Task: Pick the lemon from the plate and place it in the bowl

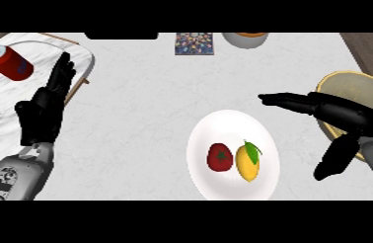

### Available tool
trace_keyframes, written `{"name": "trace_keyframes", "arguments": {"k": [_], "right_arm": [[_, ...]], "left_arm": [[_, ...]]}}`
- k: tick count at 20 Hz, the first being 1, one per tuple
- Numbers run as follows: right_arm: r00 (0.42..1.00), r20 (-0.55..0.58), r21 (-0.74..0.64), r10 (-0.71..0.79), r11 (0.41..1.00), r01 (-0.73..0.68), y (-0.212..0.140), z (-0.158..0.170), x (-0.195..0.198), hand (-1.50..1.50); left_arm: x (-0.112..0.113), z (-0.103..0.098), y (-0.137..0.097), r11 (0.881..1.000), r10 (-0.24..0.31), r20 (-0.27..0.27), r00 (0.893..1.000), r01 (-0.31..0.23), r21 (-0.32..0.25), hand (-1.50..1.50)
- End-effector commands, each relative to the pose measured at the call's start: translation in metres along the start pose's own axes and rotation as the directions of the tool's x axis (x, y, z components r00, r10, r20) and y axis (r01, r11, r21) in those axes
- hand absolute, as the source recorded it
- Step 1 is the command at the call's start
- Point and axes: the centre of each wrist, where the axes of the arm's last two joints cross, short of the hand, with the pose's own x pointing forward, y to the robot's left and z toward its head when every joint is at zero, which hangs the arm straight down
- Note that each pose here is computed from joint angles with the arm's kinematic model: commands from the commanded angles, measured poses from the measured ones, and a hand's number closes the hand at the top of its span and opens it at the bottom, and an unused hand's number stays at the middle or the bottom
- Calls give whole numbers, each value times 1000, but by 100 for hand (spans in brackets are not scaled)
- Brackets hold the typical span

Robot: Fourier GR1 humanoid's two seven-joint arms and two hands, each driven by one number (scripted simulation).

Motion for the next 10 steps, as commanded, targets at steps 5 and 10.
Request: {"name": "trace_keyframes", "arguments": {"k": [5,10], "right_arm": [[991,-54,175,121,978,-110,33,-51,27,-150],[963,-178,250,203,956,-155,46,-44,14,-150]], "left_arm": [[0,9,-2,1000,10,0,1000,-10,-3,0],[-18,10,-1,1000,3,-10,1000,-3,-7,0]]}}
